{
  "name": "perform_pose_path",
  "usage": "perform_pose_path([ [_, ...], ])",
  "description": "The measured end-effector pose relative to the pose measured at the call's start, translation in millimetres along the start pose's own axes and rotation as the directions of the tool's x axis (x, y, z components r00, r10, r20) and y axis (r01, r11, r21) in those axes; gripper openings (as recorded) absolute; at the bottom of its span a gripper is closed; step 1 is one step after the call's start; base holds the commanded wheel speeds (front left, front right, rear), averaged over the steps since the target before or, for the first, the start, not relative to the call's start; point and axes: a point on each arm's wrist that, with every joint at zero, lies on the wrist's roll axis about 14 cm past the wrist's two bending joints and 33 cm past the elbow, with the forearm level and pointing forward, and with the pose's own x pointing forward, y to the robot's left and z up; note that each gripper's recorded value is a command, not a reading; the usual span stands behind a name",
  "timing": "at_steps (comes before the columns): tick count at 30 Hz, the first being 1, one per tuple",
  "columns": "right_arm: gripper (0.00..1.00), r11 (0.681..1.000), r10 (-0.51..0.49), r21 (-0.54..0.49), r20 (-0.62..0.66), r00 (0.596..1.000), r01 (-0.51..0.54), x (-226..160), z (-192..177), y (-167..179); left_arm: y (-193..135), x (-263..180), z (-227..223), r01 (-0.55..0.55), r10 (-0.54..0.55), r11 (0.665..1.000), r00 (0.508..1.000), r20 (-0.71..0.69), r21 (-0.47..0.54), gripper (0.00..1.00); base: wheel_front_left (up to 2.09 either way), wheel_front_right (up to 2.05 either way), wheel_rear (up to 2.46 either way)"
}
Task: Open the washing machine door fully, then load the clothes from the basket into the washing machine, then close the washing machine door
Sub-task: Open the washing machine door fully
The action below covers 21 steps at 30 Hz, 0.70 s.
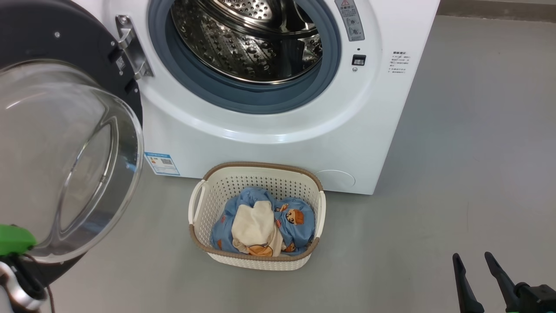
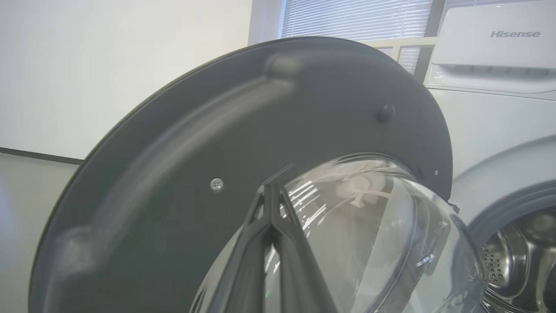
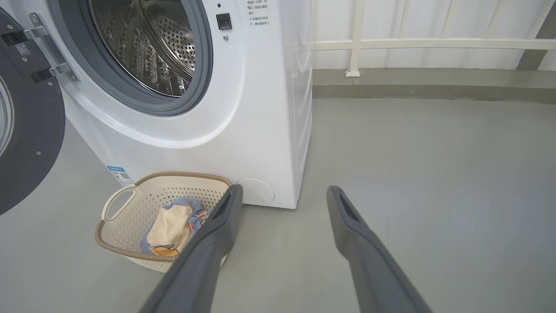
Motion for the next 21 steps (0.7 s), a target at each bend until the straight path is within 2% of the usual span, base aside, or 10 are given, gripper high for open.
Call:
perform_pose_path([
  [1,1.00,1.000,0.001,0.000,0.001,1.000,-0.001,0.1,0.2,0.4,-3.5,-2.3,3.1,0.017,-0.017,1.000,1.000,0.010,-0.001,0.16,0.00,0.00,0.00],
  [3,1.00,1.000,0.001,0.001,0.000,1.000,-0.001,0.1,-0.1,0.6,-12.2,-6.7,7.5,0.052,-0.052,0.999,0.998,0.025,0.000,0.51,0.00,0.00,0.00],
  [4,1.00,1.000,0.001,0.001,0.000,1.000,-0.001,0.0,-0.2,0.6,-17.6,-9.2,8.6,0.070,-0.070,0.998,0.997,0.029,0.000,0.83,0.00,0.00,0.00],
  [5,1.00,1.000,0.000,0.001,-0.001,1.000,0.000,-0.2,-0.3,0.4,-23.5,-12.0,8.7,0.093,-0.093,0.996,0.995,0.029,0.000,1.00,0.00,0.00,0.00],
  [9,1.00,1.000,-0.004,0.001,0.000,1.000,0.004,-1.2,-0.1,-0.7,-55.6,-28.6,4.4,0.199,-0.199,0.979,0.980,0.013,-0.037,1.00,0.00,0.00,0.00],
  [14,1.00,1.000,-0.018,0.001,0.002,1.000,0.018,-3.7,0.6,-5.5,-98.7,-56.3,-4.7,0.329,-0.331,0.942,0.943,-0.019,-0.065,1.00,0.00,0.00,0.00],
  [21,1.00,0.999,-0.054,0.002,0.016,0.998,0.054,-11.2,5.0,-16.3,-139.3,-84.2,-11.0,0.456,-0.461,0.885,0.887,-0.039,-0.095,1.00,0.00,0.00,0.00],
])
